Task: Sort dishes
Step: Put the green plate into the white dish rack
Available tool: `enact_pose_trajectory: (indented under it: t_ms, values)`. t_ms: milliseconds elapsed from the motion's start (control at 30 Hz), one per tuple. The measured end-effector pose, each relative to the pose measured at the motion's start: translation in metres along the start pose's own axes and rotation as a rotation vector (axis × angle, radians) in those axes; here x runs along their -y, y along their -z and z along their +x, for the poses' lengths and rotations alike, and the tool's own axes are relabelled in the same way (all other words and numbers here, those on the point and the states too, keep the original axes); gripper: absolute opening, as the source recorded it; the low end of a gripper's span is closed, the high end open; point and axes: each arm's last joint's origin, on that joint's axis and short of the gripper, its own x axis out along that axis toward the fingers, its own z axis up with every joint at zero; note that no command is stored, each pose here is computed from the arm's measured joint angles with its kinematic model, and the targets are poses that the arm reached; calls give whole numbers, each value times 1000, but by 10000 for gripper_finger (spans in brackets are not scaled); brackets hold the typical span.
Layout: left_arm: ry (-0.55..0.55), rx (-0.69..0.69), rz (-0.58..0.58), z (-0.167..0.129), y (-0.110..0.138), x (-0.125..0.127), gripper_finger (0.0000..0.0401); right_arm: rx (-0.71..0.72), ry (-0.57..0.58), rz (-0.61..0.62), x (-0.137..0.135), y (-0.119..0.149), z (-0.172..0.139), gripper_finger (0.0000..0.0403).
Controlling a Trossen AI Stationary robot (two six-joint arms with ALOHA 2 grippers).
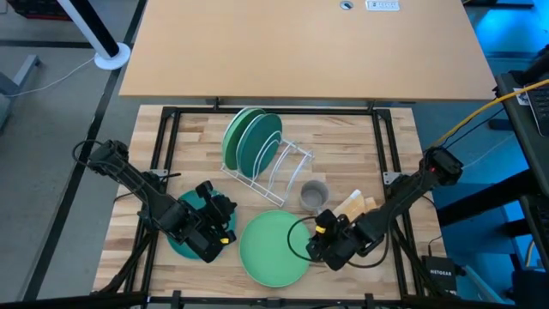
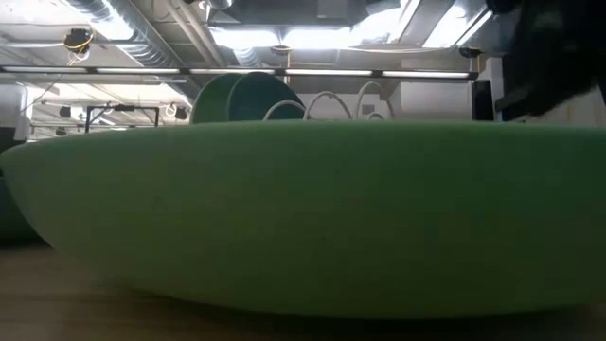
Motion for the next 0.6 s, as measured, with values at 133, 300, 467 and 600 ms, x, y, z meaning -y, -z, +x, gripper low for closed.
enact_pose_trajectory:
  t_ms: [133, 300, 467, 600]
  values:
    - [-1, 0, -1, 0, 0, 0, 1, -25, 7, 7, 8, 2, 9, 182]
    - [-1, 0, -2, 0, 0, 0, 1, -39, -53, 43, 10, 3, 20, 182]
    - [-1, 0, -2, 0, 0, 0, 1, -48, -26, 68, 17, 2, 26, 182]
    - [-1, 0, -3, 0, 0, 0, 1, -51, -16, 86, 22, 3, 29, 182]
